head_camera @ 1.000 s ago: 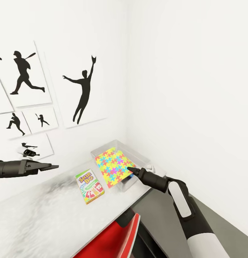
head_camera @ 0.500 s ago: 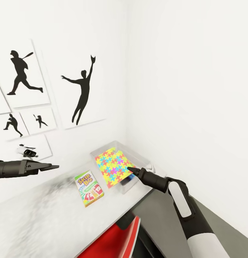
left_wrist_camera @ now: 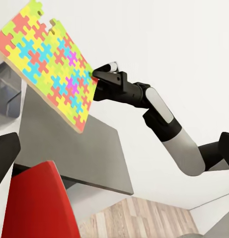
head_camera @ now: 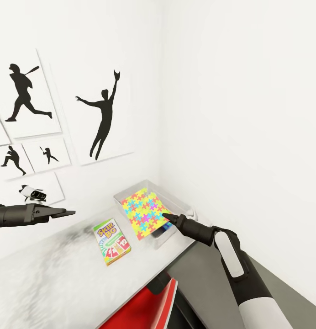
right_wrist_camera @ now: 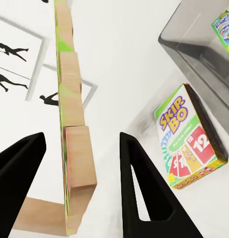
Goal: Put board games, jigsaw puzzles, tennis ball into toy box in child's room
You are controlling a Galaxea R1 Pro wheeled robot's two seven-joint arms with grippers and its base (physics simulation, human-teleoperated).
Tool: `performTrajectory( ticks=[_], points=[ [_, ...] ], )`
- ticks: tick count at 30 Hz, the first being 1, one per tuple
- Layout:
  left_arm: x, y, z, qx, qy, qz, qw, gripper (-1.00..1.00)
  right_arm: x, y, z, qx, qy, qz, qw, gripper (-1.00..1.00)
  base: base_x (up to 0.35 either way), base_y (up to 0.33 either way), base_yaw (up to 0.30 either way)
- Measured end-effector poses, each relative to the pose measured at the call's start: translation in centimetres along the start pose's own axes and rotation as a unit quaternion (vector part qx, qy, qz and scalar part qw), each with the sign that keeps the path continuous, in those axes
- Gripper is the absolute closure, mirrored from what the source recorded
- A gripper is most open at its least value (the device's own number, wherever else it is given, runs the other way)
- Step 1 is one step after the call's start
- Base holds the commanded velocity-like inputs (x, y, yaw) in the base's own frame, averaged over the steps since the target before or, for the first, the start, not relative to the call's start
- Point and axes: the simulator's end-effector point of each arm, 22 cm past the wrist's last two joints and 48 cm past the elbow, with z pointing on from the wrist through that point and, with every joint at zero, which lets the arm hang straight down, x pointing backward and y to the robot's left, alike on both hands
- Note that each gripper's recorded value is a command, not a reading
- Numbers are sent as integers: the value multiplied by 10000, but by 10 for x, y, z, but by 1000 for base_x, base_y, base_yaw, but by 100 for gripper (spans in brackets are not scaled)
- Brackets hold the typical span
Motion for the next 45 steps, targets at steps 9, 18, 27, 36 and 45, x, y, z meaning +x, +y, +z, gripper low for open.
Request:
performTrajectory(
  ticks=[9, 18, 27, 36, 45],
  points=[
    [1, -1, 5, 65, -5, -8, 10000, -100, 0, -3, 1, 90, 36, 28, 9999, 100, 0, 0, 0],
    [3, -1, 14, 165, -8, -27, 9999, -100, -68, -22, 4, 782, 68, 360, 9963, 100, 0, 0, 0],
    [3, -1, 14, 161, -7, -25, 9999, -100, -105, -32, 32, 1168, 334, 770, 9896, 100, 0, 0, 0],
    [3, -1, 14, 158, -6, -25, 9999, -100, -117, -71, 36, 2127, 388, 979, 9714, 100, 0, 0, 0],
    [3, -1, 14, 153, -6, -24, 9999, -100, -120, -81, 33, 2267, 353, 1040, 9678, 100, 0, 0, 0]
  ],
)
